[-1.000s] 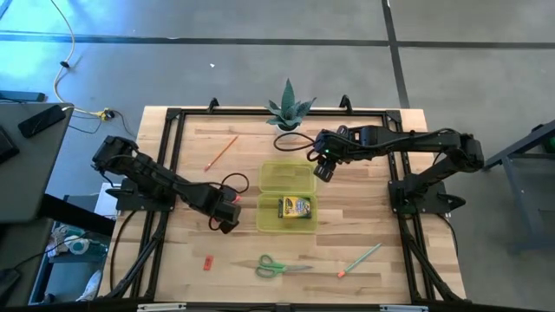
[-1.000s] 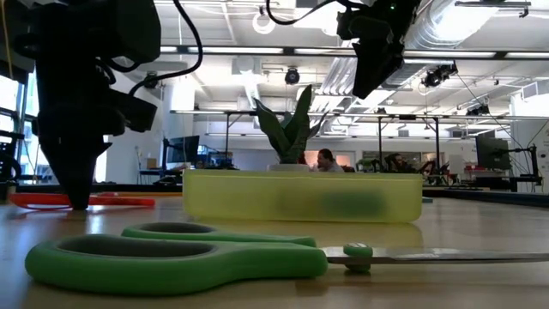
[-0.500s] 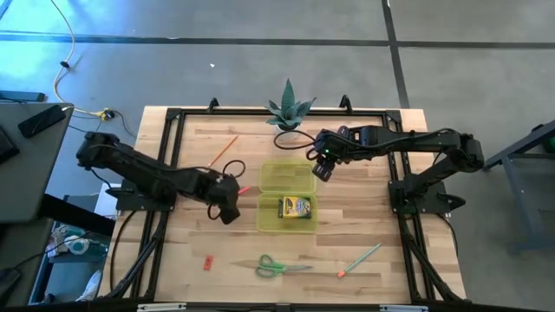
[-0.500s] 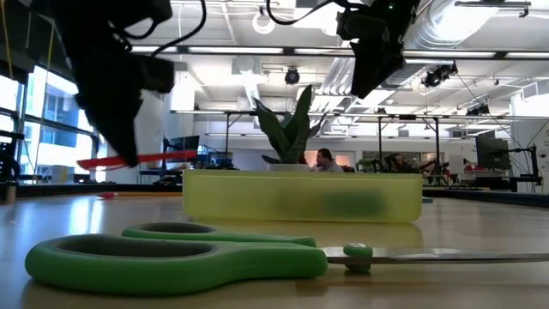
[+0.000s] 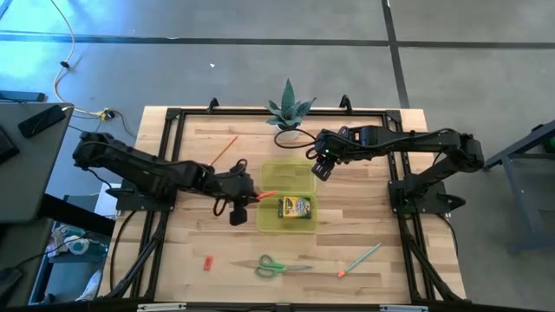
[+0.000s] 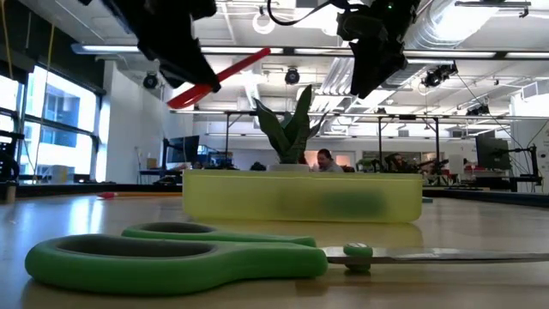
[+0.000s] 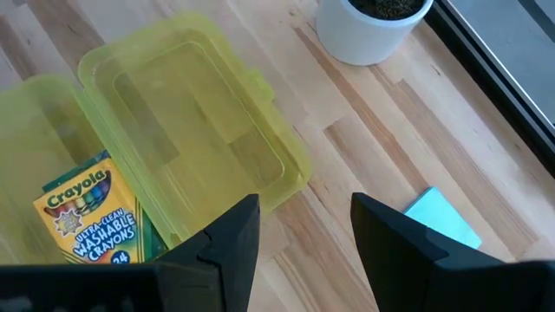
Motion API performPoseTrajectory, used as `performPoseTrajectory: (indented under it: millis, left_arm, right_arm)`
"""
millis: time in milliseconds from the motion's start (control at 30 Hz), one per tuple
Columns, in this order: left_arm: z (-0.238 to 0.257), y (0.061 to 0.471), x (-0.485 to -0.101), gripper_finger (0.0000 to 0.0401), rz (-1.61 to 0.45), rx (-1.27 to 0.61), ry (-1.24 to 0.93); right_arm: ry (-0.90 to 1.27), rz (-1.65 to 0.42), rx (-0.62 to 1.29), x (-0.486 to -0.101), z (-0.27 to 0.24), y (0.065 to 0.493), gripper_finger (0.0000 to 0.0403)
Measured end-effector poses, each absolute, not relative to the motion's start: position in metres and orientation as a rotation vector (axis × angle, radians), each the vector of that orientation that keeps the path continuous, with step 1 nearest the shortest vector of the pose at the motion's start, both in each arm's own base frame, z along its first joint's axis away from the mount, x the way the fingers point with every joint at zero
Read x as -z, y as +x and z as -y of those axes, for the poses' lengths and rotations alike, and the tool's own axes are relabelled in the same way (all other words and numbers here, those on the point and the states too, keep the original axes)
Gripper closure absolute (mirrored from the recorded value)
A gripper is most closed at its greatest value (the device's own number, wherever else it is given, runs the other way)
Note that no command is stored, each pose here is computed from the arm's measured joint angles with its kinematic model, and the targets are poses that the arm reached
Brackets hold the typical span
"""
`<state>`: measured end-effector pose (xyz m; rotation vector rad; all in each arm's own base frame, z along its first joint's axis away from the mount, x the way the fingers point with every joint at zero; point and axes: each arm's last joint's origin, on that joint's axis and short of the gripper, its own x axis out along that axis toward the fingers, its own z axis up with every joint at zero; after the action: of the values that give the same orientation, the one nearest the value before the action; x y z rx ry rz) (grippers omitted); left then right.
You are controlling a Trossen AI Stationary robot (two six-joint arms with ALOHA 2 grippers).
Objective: Pack school essentials
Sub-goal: Put the orange ball pen into the yellow school supply box
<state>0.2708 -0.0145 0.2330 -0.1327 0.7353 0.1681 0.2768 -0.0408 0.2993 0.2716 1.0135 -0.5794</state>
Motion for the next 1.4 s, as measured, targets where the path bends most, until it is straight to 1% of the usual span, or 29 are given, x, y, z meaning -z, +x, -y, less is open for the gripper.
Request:
performPoseTrajectory:
  millis: [133, 333, 467, 700, 900, 1167, 1400]
  left_arm:
    - [0.016, 0.284, -0.243, 0.0359, -0.710, -0.139, -0.119]
    - [0.019, 0.303, -0.236, 0.0359, -0.749, -0.139, -0.143]
    - [0.024, 0.316, -0.222, 0.0359, -0.802, -0.114, -0.170]
    - [0.036, 0.342, -0.199, 0.0359, -0.876, -0.094, -0.153]
    - [0.043, 0.361, -0.187, 0.0359, -0.896, -0.082, -0.144]
    - [0.044, 0.365, -0.175, 0.0359, -0.954, -0.088, -0.137]
    - [0.044, 0.364, -0.174, 0.0359, -0.964, -0.089, -0.135]
  right_arm:
    - [0.271, -1.008, 0.580, -0.300, 0.041, 0.277, 0.0229]
    - [0.272, -1.006, 0.580, -0.300, 0.041, 0.277, 0.0229]
    - [0.272, -1.005, 0.579, -0.300, 0.041, 0.277, 0.0229]
    - [0.273, -1.002, 0.579, -0.300, 0.041, 0.278, 0.0229]
    - [0.274, -0.995, 0.578, -0.300, 0.041, 0.278, 0.0229]
    - [0.275, -0.987, 0.577, -0.301, 0.041, 0.279, 0.0229]
    - [0.275, -0.985, 0.577, -0.301, 0.041, 0.279, 0.0229]
